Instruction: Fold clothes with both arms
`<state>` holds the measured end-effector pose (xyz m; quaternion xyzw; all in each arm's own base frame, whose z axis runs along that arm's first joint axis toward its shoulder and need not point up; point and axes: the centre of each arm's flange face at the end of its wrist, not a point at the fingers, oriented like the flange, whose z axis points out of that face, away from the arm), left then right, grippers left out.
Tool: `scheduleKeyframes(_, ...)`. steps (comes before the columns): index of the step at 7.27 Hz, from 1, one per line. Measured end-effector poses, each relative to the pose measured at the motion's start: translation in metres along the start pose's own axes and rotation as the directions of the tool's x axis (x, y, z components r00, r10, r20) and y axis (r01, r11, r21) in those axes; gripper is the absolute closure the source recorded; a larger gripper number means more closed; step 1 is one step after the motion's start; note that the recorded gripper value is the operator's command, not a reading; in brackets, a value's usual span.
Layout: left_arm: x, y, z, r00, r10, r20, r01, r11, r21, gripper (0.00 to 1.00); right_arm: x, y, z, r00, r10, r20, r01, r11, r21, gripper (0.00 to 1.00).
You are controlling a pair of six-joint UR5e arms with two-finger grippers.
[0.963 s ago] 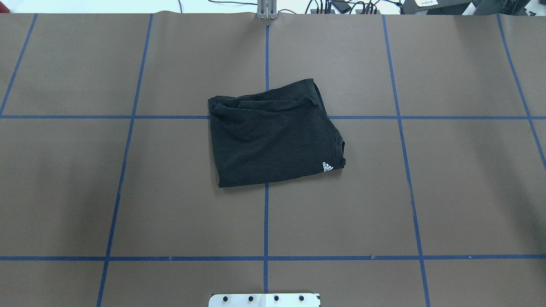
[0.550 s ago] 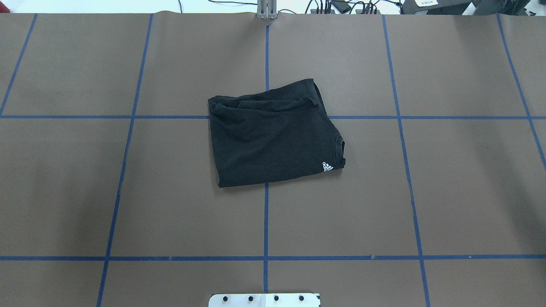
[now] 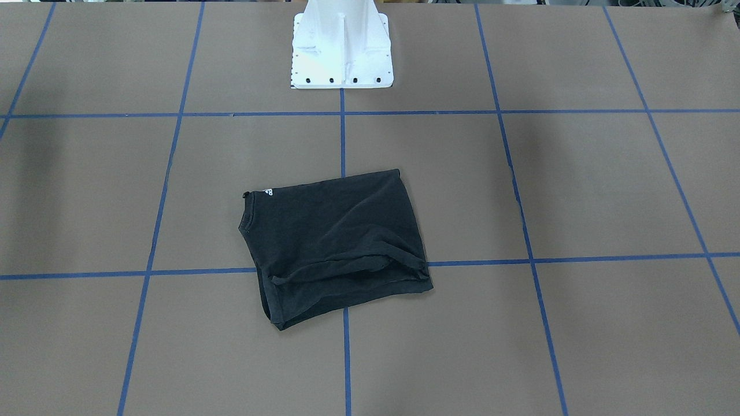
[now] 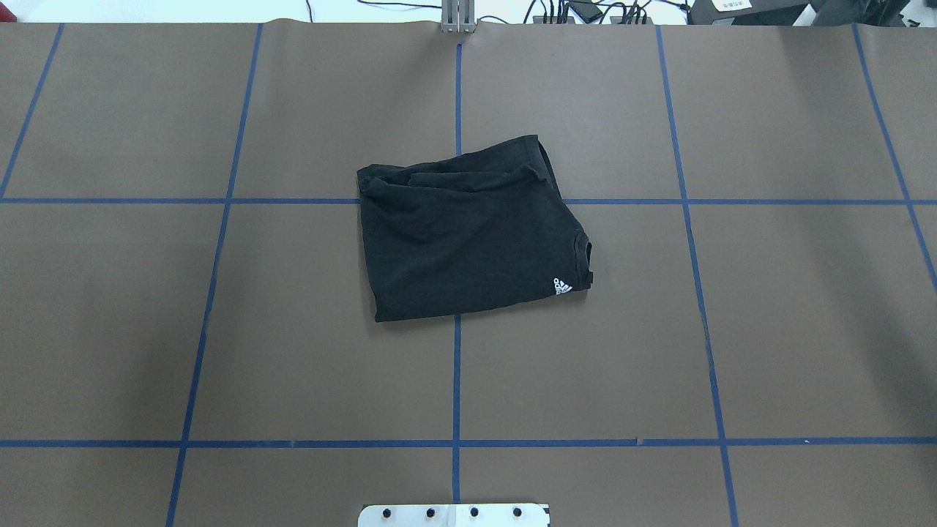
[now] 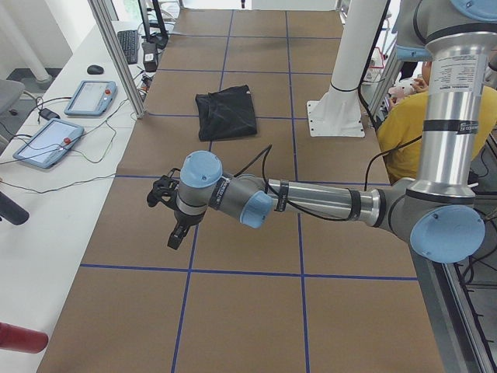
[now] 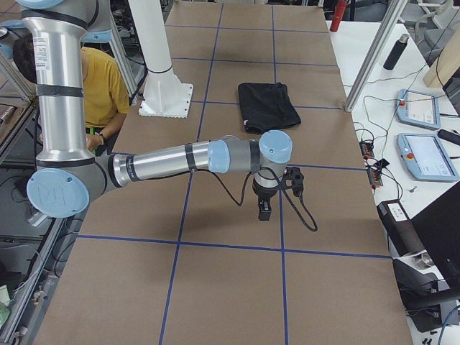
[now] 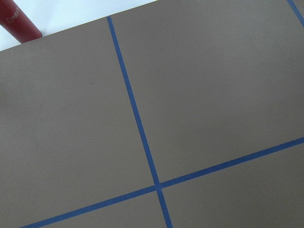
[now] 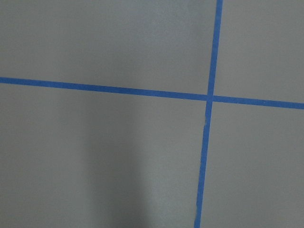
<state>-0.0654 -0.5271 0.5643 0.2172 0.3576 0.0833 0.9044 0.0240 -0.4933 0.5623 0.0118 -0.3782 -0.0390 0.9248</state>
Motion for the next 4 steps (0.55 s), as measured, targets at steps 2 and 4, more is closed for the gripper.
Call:
scheduleKeyframes(2, 0.0023, -0.0029, -0.0031, 1.000, 0.006, 0.002, -0.006, 1.000, 0.007, 0.00, -0.0005, -0.0003, -0.0011, 1.000, -0.002, -0.003, 0.002, 1.000, 0.003, 0.00)
scheduleKeyframes(4, 0.0061, -0.0072, -0.0077, 1.000, 0.016, 0.009, -0.016, 1.000, 0.019, 0.00, 0.0000, 0.0005, -0.0007, 1.000, -0.001, -0.004, 0.001, 1.000, 0.002, 0.00)
